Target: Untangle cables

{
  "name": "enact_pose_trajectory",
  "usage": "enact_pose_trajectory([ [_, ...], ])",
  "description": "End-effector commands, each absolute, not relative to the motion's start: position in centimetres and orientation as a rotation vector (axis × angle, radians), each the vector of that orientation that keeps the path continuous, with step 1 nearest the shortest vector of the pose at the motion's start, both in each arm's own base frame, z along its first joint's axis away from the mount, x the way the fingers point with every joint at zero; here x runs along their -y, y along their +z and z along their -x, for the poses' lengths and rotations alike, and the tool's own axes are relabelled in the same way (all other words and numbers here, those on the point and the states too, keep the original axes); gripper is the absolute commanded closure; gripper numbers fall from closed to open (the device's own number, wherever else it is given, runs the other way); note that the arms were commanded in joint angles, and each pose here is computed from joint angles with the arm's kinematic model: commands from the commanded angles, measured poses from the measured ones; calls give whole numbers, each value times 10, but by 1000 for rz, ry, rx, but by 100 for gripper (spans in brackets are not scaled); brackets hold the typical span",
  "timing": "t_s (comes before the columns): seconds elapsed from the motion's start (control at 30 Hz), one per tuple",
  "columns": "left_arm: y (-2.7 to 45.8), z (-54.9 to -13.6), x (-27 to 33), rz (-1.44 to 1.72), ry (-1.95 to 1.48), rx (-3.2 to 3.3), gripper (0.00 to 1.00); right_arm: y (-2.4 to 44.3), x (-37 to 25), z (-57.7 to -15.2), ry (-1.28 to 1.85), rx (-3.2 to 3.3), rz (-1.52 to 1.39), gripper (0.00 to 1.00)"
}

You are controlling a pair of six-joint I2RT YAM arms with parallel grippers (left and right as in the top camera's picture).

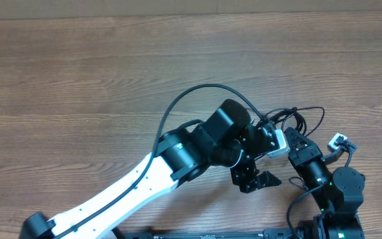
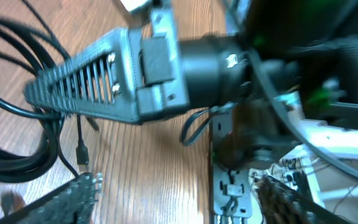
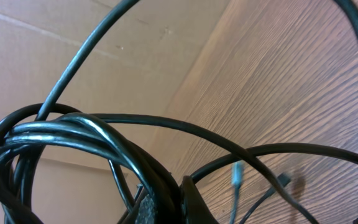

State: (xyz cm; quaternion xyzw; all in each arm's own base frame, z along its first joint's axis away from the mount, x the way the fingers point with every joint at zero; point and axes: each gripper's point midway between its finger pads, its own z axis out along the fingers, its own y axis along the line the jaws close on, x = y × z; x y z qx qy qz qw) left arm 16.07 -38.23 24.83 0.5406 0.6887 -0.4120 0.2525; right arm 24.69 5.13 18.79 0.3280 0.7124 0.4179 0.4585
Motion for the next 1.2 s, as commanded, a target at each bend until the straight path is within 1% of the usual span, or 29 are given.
enact_pose_trajectory([
  [0.0,232,-165,391,-1493,-1113,-1907,20,202,-58,-245,1088,-1732,-775,96],
  [0.2,220,-169,394,-1496,-1100,-1938,20,202,-58,-245,1090,-1731,-772,96],
  [0.27,216,-178,392,-1470,-1033,-1958,21,202,-58,-245,1090,-1731,-772,96],
  [0.33,212,-189,389,-1428,-952,-1992,23,202,-58,-245,1090,-1731,-772,96],
  [0.4,208,-201,386,-1365,-873,-2037,24,202,-58,-245,1090,-1731,-772,96],
  [0.47,205,-214,381,-1277,-798,-2092,16,202,-58,-245,1090,-1731,-772,96],
  [0.57,201,-231,373,-1124,-711,-2176,13,202,-58,-245,1090,-1731,-772,96],
  [0.63,202,-236,371,-1071,-702,-2198,11,202,-58,-245,1090,-1731,-772,96],
  [0.77,210,-233,380,-1066,-773,-2167,9,202,-58,-245,1090,-1731,-772,96],
  [0.87,217,-234,386,-1038,-821,-2147,5,202,-58,-245,1090,-1731,-772,96],
  [0.97,225,-237,391,-975,-862,-2144,5,202,-58,-245,1090,-1731,-772,96],
  [1.0,226,-238,392,-960,-871,-2144,7,202,-58,-245,1090,-1731,-772,96],
  [1.07,229,-240,394,-932,-889,-2142,20,202,-58,-245,1090,-1731,-772,96],
  [1.13,231,-240,395,-909,-903,-2146,27,202,-58,-245,1090,-1731,-772,96],
  [1.17,232,-241,395,-900,-908,-2151,32,202,-58,-245,1090,-1731,-772,96],
])
